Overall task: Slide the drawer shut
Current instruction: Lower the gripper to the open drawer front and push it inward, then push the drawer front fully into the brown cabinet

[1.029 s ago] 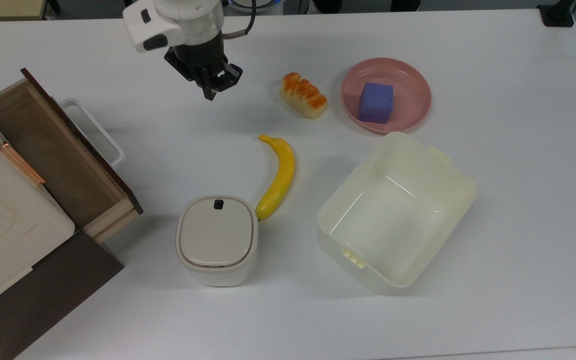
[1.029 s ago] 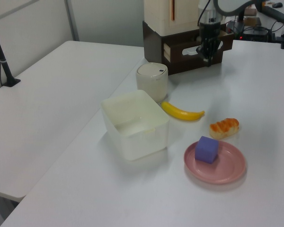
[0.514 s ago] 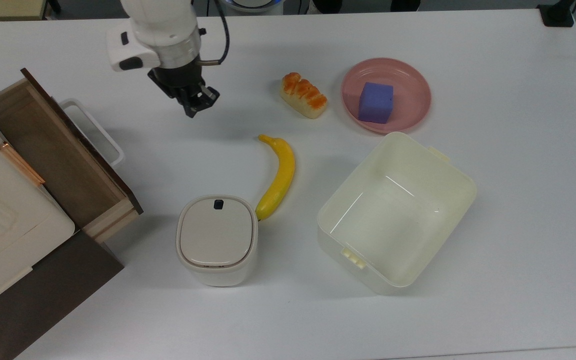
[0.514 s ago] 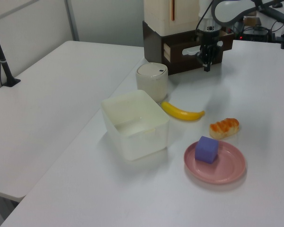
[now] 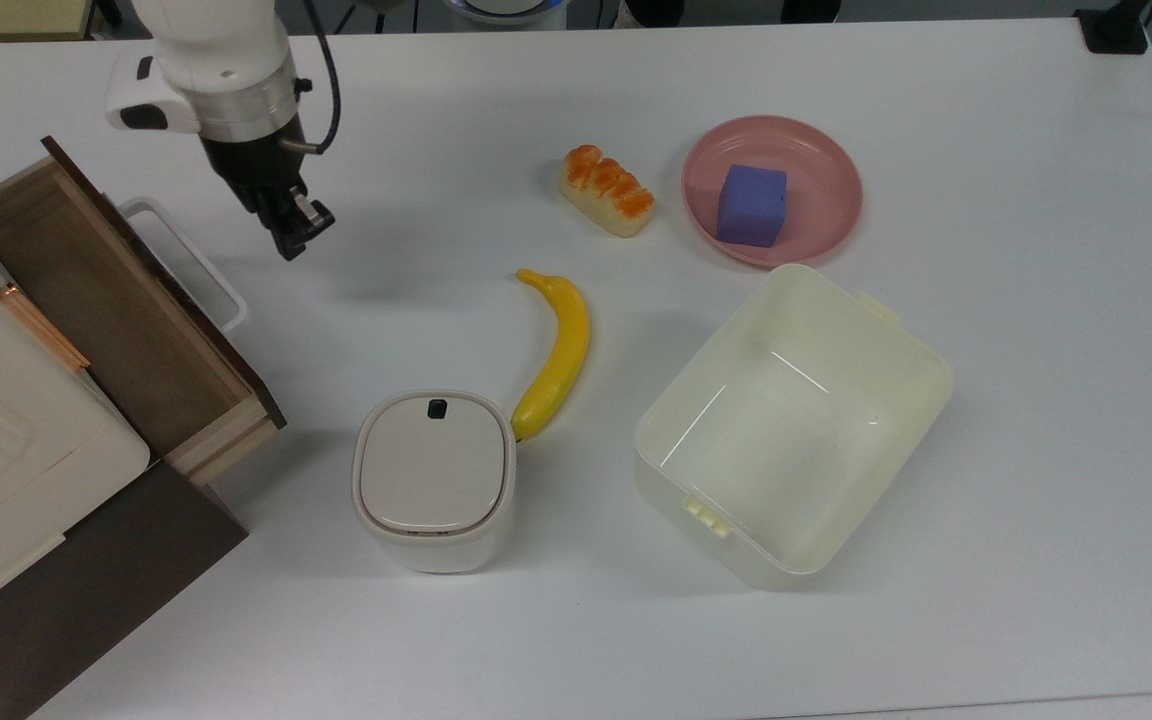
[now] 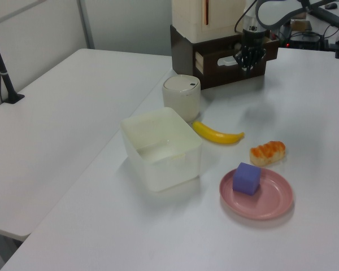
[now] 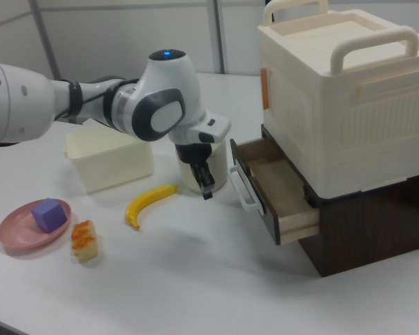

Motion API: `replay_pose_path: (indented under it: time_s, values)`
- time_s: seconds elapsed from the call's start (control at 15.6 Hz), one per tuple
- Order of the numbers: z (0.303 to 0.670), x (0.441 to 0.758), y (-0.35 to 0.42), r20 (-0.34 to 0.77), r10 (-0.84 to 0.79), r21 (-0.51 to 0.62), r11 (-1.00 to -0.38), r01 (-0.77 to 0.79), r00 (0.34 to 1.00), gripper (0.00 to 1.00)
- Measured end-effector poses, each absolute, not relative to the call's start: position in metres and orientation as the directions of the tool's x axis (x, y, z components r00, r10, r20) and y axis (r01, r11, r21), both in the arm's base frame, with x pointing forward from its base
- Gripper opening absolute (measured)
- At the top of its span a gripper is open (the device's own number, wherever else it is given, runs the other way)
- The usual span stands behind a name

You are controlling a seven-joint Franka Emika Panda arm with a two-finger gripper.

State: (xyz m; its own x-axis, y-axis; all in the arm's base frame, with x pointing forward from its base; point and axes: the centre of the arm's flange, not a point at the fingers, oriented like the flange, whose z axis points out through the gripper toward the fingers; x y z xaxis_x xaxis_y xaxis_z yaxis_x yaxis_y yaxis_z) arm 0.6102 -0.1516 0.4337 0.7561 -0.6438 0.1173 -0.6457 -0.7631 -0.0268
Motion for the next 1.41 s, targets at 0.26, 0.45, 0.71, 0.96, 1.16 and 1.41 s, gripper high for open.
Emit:
replay_pose_path:
  time_s: [0.26,0.45,0.71,0.96,1.16,1.41]
  values:
    - [0.425,0.611,-0.177,0.148,-0.677,-0.024,-0.731,-0.681,0.721,0.01]
    - [0.428,0.610,-0.199,0.179,-0.698,-0.029,-0.708,-0.705,0.693,0.01]
    - [0.429,0.613,-0.215,0.192,-0.712,-0.026,-0.692,-0.722,0.676,0.01]
    - [0.430,0.624,-0.228,0.242,-0.712,-0.040,-0.686,-0.727,0.659,0.01]
    - [0.427,0.629,-0.240,0.279,-0.715,-0.048,-0.678,-0.734,0.641,0.01]
    - [0.420,0.633,-0.248,0.310,-0.703,-0.035,-0.681,-0.731,0.640,0.01]
